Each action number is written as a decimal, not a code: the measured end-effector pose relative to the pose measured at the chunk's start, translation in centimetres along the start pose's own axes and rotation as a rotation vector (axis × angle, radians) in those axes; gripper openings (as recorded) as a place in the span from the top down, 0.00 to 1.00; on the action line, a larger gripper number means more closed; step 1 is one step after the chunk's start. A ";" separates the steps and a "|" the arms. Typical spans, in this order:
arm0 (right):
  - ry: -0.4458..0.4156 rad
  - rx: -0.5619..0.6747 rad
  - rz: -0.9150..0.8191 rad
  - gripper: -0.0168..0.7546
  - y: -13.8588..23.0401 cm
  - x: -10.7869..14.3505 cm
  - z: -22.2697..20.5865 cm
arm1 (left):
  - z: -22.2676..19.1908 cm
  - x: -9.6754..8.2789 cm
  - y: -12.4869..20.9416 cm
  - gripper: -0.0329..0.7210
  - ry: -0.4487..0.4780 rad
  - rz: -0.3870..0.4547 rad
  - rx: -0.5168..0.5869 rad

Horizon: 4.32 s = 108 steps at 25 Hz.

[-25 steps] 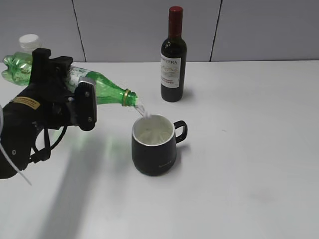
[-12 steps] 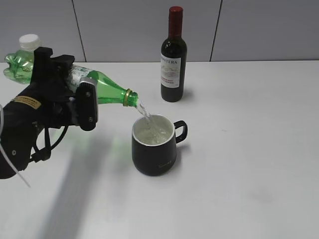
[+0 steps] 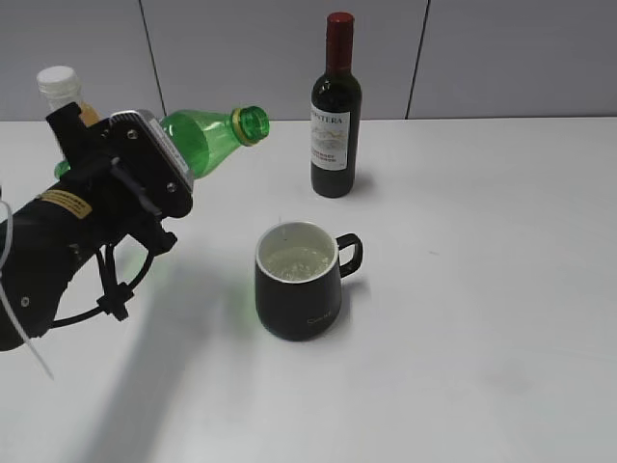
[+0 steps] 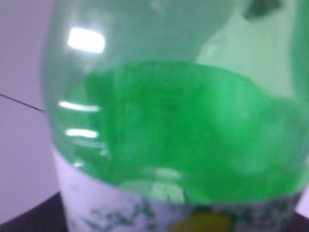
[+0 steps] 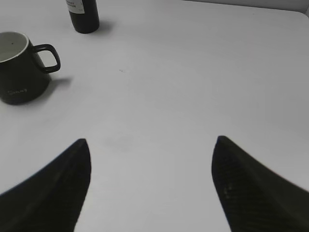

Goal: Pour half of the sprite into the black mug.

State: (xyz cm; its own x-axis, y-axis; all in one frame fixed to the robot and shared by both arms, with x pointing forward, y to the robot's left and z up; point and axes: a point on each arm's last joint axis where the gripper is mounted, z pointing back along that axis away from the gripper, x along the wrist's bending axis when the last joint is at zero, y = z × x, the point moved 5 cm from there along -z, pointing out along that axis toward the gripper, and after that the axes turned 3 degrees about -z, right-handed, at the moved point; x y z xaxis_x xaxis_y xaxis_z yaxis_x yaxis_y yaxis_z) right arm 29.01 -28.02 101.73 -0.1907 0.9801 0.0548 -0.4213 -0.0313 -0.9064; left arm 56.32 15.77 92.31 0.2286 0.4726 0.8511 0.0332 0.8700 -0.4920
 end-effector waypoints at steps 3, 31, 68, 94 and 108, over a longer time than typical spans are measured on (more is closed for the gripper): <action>0.000 0.000 0.000 0.21 0.0 0.0 0.0 | 0.0 -0.5 -0.4 0.34 0.041 0.195 -0.029; 0.000 0.000 0.000 0.24 0.0 0.0 0.0 | -8.7 0.8 0.0 0.35 0.276 0.935 -0.250; 0.000 0.000 0.000 0.24 0.0 0.0 0.0 | -6.9 -2.4 1.6 0.10 0.343 0.950 -0.158; 0.000 0.000 0.000 0.24 0.0 0.0 0.0 | 4.1 10.2 5.6 0.14 0.303 0.907 0.570; 0.000 0.000 0.000 0.24 0.0 0.0 0.0 | 8.8 13.0 3.6 0.14 0.487 0.881 0.798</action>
State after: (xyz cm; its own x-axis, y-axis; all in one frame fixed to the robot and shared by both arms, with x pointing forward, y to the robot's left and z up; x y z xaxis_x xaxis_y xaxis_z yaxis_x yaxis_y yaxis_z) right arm 29.01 -28.02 101.73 -0.1907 0.9801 0.0548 -0.4213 -0.0313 -0.9064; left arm 50.83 26.25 103.20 0.2115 0.9756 0.0587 -0.8603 0.2144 -0.4624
